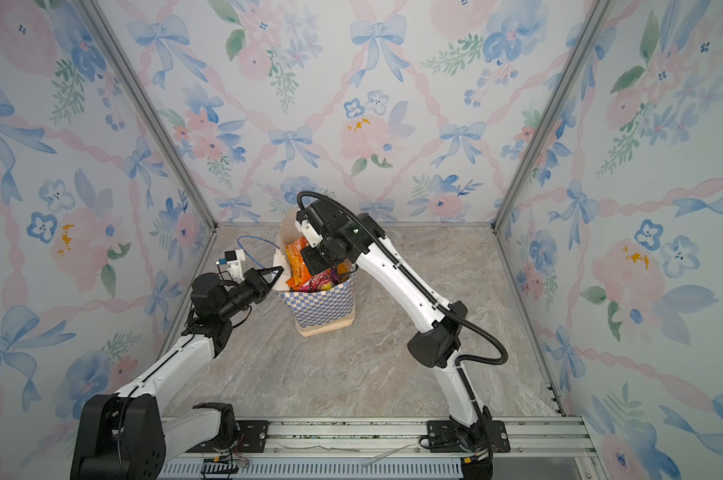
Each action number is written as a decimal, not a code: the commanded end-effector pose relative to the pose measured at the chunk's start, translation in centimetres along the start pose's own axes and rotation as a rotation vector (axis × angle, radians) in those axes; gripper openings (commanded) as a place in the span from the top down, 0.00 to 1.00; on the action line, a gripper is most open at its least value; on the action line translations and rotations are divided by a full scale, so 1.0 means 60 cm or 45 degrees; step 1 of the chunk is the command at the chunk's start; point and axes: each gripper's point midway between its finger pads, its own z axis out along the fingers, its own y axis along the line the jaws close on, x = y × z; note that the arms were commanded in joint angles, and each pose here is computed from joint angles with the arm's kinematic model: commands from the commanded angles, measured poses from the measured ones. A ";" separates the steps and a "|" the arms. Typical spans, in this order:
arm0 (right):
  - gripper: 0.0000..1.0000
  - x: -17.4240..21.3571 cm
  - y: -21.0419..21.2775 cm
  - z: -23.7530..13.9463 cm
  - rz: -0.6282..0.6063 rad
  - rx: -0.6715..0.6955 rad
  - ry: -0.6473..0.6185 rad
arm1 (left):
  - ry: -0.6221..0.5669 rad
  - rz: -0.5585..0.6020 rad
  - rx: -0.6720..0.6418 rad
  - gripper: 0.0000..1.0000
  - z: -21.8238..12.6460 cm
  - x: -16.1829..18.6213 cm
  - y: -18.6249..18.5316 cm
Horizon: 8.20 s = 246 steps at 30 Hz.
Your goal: Place the snacks into the paper bag
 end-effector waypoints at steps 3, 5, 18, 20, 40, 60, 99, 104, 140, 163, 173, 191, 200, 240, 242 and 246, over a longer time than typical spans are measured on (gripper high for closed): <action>0.94 0.026 0.003 0.026 0.025 -0.001 0.086 | 0.024 0.025 0.048 1.00 -0.003 0.008 -0.019; 0.83 0.029 0.002 0.025 0.022 0.004 0.095 | 0.022 0.025 0.046 1.00 -0.003 0.008 -0.018; 0.38 0.030 -0.046 -0.011 -0.059 0.195 0.085 | 0.025 0.023 0.045 1.00 -0.001 0.007 -0.018; 0.37 0.024 -0.051 -0.026 -0.076 0.223 0.062 | 0.025 0.024 0.046 1.00 -0.001 0.007 -0.018; 0.33 -0.114 0.102 -0.195 -0.210 -0.259 -0.554 | 0.033 0.017 0.043 1.00 0.005 0.004 -0.017; 0.38 -0.074 -0.005 0.027 0.209 -0.224 -0.264 | 0.020 0.023 0.052 1.00 -0.001 0.002 -0.022; 0.32 -0.055 -0.016 -0.134 0.100 -0.216 -0.422 | -0.074 0.180 0.197 0.73 -0.028 -0.031 -0.122; 0.32 -0.044 -0.030 -0.170 0.072 -0.173 -0.462 | -0.103 0.208 0.187 0.71 -0.042 -0.035 -0.129; 0.17 0.340 -0.500 -0.288 0.437 0.953 -0.689 | -0.709 0.755 -0.530 0.02 -0.183 -0.151 0.005; 0.15 0.420 -0.604 -0.074 0.387 1.090 -0.684 | -0.651 0.968 -0.868 0.02 -0.168 -0.136 0.194; 0.02 0.444 -0.609 -0.076 0.427 1.092 -0.765 | -0.581 1.032 -0.906 0.02 -0.160 -0.117 0.239; 0.04 0.444 -0.609 -0.075 0.427 1.090 -0.764 | -0.633 1.102 -0.858 0.02 -0.163 -0.092 0.264; 0.03 0.444 -0.609 -0.076 0.427 1.092 -0.765 | -0.526 1.188 -0.807 0.02 -0.134 -0.066 0.263; 0.03 0.444 -0.609 -0.076 0.427 1.091 -0.765 | -0.362 1.283 -0.844 0.02 -0.076 -0.055 0.285; 0.03 0.444 -0.609 -0.076 0.428 1.092 -0.764 | -0.364 1.284 -0.844 0.02 -0.076 -0.055 0.284; 0.03 0.444 -0.609 -0.076 0.427 1.091 -0.765 | -0.364 1.284 -0.843 0.02 -0.075 -0.056 0.284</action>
